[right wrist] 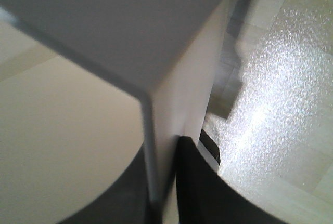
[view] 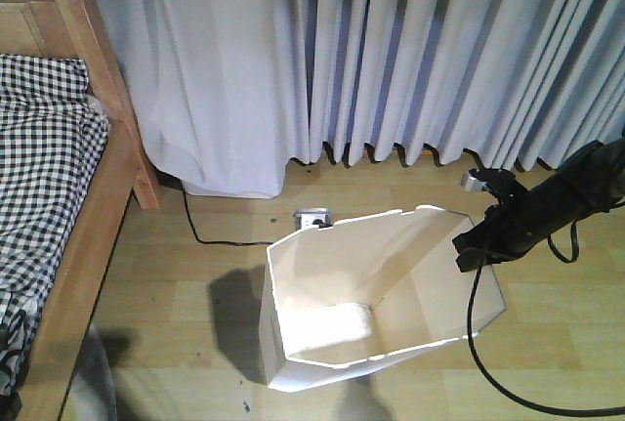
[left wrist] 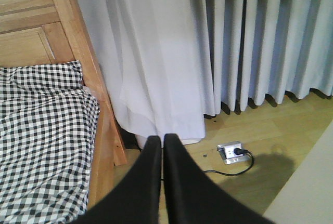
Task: Move trash bin to bedside with robot
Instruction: 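Carry the bin in the right gripper as the base drives beside the bed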
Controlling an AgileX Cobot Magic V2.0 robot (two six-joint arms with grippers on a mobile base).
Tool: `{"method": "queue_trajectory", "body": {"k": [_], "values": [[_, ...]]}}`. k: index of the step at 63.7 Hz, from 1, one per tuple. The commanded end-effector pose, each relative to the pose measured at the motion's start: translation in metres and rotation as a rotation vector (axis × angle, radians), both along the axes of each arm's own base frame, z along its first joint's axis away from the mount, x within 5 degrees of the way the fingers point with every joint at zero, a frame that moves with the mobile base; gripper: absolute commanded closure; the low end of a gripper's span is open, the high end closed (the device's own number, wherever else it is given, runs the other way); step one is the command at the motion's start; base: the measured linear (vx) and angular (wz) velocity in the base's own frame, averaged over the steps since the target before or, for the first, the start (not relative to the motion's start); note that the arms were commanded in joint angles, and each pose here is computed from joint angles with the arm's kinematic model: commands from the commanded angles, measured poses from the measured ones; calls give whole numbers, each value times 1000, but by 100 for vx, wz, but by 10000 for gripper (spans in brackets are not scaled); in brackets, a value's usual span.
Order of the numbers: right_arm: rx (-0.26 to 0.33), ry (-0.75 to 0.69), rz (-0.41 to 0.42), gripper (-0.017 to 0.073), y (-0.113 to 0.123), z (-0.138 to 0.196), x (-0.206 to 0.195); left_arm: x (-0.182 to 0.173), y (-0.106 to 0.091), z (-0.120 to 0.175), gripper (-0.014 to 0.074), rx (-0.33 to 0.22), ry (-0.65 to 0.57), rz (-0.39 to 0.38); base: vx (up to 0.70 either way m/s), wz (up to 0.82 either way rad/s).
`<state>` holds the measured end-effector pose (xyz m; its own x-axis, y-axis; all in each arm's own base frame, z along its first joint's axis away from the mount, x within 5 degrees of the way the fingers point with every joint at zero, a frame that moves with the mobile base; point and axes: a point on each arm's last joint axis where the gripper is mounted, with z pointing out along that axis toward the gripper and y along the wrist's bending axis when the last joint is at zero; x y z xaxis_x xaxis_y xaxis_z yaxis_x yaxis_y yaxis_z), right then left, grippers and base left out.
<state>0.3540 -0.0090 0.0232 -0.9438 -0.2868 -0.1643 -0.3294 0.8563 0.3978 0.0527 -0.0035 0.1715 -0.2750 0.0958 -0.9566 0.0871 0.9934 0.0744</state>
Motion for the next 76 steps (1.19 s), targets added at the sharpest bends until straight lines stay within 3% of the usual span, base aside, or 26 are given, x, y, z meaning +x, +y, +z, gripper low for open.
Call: {"method": "queue_trajectory", "body": {"k": [1, 14, 24, 42, 49, 55, 65, 76], "values": [[134, -11, -29, 562, 9, 36, 6, 1, 0, 1, 601, -9, -71, 1, 13, 6], [123, -32, -40, 562, 8, 35, 8, 1, 0, 1, 601, -9, -71, 1, 10, 7], [74, -90, -23, 562, 4, 33, 12, 1, 0, 1, 601, -9, -71, 1, 5, 4], [83, -90, -34, 562, 4, 34, 12, 1, 0, 1, 601, -9, -71, 1, 1, 0], [83, -93, -107, 562, 4, 33, 16, 1, 0, 1, 601, -9, -71, 1, 0, 0], [46, -95, -202, 562, 0, 26, 20, 1, 0, 1, 601, -9, -71, 1, 0, 0], [-19, -104, -225, 561, -7, 2, 23, 1, 0, 1, 601, -9, -71, 1, 0, 0], [45, -32, -223, 559, -8, -30, 35, 1, 0, 1, 601, -9, -71, 1, 0, 0]]}}
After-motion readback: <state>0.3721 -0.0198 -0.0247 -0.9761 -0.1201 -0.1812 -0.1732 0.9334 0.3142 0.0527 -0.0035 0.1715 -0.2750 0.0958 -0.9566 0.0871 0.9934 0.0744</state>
